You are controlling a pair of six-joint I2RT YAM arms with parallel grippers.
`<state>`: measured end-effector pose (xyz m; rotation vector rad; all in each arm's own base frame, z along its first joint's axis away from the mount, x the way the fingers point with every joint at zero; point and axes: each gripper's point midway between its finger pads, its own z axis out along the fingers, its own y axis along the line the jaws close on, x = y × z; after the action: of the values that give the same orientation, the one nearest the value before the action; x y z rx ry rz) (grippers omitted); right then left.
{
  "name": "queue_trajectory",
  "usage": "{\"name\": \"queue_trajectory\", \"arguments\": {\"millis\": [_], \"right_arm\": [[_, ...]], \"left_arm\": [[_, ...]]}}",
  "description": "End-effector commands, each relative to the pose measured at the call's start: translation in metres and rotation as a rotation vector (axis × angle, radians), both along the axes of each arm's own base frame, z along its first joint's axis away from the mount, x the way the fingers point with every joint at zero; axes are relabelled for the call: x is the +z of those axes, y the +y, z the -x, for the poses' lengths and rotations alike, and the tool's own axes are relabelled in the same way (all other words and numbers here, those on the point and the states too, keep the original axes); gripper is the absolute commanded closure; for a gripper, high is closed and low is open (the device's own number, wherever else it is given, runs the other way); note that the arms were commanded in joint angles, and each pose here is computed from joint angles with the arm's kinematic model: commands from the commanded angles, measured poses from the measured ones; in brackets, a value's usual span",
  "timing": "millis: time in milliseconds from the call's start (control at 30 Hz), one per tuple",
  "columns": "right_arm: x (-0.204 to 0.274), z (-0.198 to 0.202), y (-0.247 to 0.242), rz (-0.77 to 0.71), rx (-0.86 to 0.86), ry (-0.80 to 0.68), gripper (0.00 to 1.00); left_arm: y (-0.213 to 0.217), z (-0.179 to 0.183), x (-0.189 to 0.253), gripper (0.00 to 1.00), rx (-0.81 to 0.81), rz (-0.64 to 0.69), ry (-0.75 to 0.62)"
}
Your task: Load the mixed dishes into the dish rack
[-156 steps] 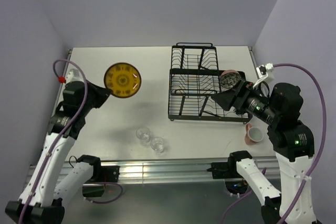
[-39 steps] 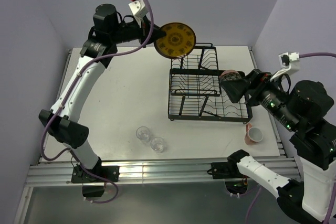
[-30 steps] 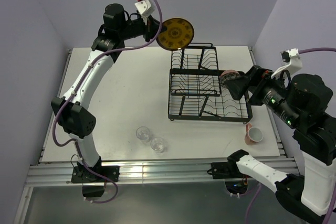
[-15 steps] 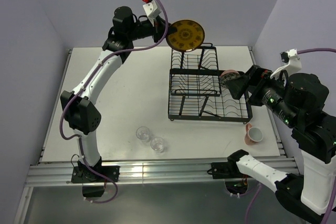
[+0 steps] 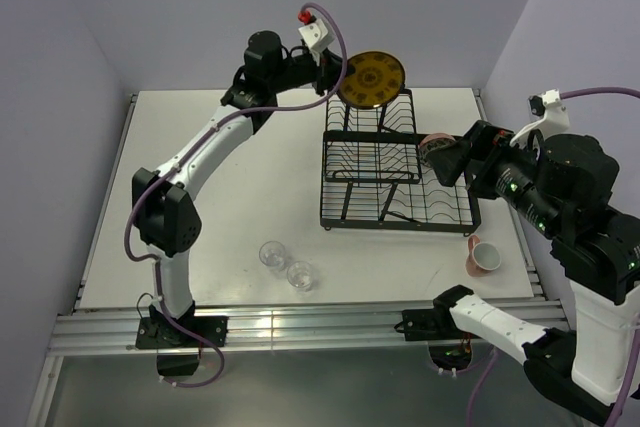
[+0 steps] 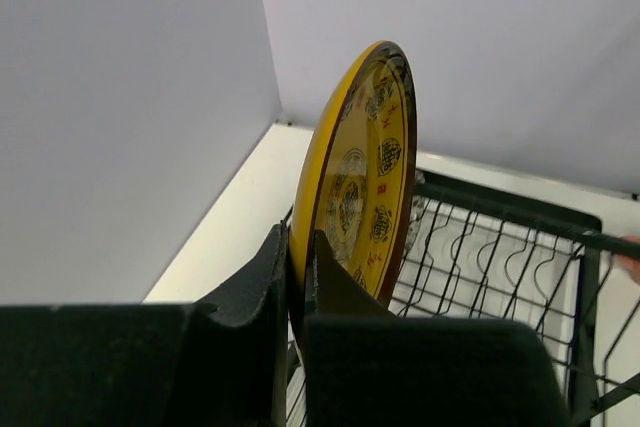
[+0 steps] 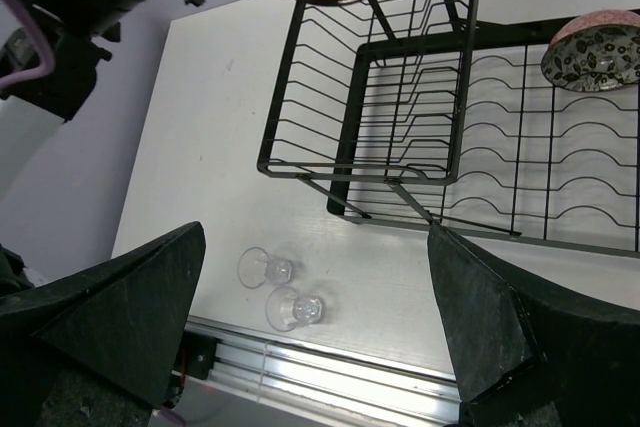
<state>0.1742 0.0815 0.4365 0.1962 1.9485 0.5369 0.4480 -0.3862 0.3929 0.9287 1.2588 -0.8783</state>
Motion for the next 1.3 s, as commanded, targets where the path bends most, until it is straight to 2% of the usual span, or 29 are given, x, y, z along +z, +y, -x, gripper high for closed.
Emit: {"name": "queue_trajectory", "arguments": {"millis": [0,300,633,867,967,1067,1100,1267], "right_arm": [[0.007,0.003,-0.007,-0.007,-0.027,-0.028,0.00],[0.005,0.007,-0.012,0.010,-0.035,-0.028,0.00],[0.004,0.006,-0.009,0.015,-0.019,-0.025,0.00],[0.003,0.009,-0.011,0.013,-0.022,-0.028,0.00],[0.004,0.011,-0.011,0.011,-0.021,-0.032,0.00],[0.003,0.011,-0.011,0.010,-0.019,-0.028,0.00],[0.004,0.013,-0.011,0.009,-0.015,-0.032,0.00],[0.003,0.013,-0.010,0.007,-0.008,-0.029,0.00]], "left_arm": [[0.002,-0.016,-0.005,1.00,0.056,0.008,-0.060],[0.001,-0.022,-0.019,1.00,0.087,0.007,-0.078],[-0.013,-0.012,-0.041,0.99,0.109,-0.085,-0.093],[-0.014,-0.011,-0.059,0.92,0.145,-0.126,-0.080],[-0.011,-0.010,-0.060,0.80,0.165,-0.118,-0.081],[-0.005,-0.011,-0.063,0.72,0.199,-0.115,-0.077],[-0.004,-0.012,-0.066,0.65,0.207,-0.122,-0.069],[0.000,-0.013,-0.070,0.54,0.228,-0.128,-0.055]]}}
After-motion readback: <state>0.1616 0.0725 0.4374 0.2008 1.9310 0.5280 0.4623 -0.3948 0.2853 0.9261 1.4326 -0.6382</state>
